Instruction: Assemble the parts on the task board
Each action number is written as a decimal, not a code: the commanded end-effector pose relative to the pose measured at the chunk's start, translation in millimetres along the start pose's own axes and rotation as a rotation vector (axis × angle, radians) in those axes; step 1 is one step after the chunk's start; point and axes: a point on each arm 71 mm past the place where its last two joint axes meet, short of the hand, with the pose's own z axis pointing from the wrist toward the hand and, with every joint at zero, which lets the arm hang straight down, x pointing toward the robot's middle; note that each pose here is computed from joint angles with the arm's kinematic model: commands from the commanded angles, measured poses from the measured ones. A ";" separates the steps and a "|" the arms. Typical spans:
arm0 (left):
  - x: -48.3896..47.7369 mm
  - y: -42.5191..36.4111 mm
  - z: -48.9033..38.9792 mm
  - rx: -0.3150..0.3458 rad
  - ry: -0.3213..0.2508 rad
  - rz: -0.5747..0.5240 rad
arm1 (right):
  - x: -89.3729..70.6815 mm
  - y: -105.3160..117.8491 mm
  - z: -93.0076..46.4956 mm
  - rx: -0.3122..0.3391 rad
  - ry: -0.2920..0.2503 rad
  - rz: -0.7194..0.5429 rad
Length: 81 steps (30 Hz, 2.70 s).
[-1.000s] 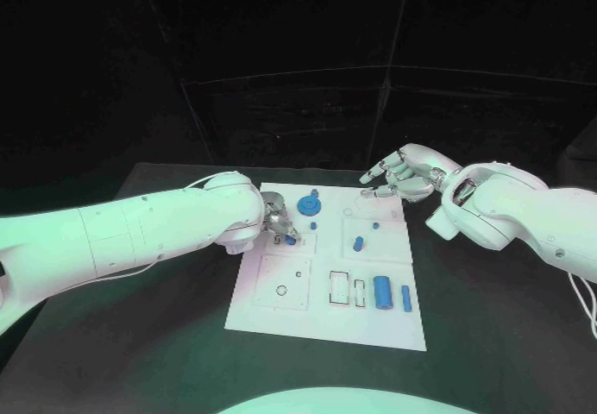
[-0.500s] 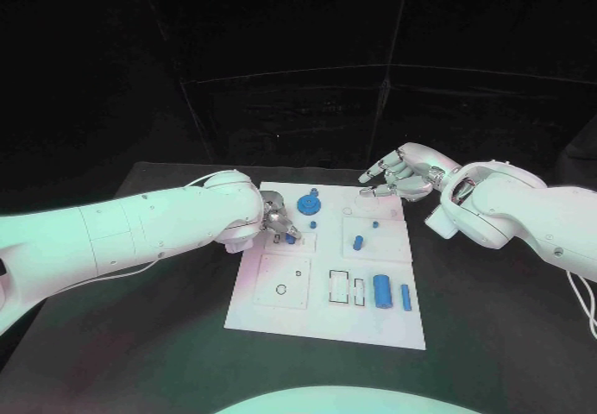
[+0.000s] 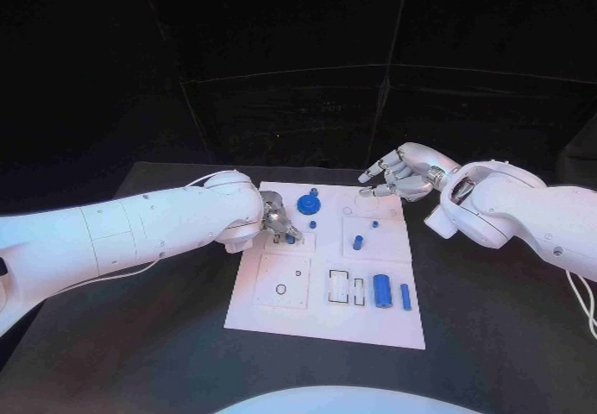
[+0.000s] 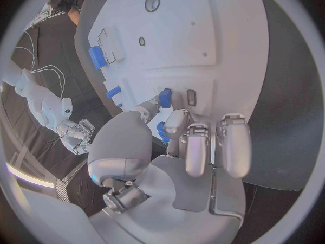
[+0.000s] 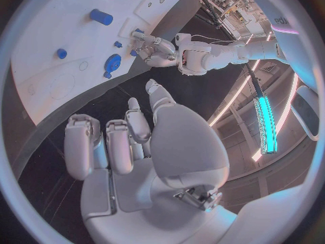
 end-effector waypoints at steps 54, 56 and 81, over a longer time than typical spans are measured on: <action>-103.9 21.3 0.0 -0.083 -0.001 -0.019 | -0.3 0.3 5.2 -0.008 0.003 -0.002; -104.9 23.3 3.6 -0.095 0.003 -0.018 | 0.0 0.6 5.6 -0.009 0.004 -0.002; -86.5 24.2 27.2 -0.112 0.043 -0.012 | 2.4 3.1 8.7 -0.018 0.009 -0.001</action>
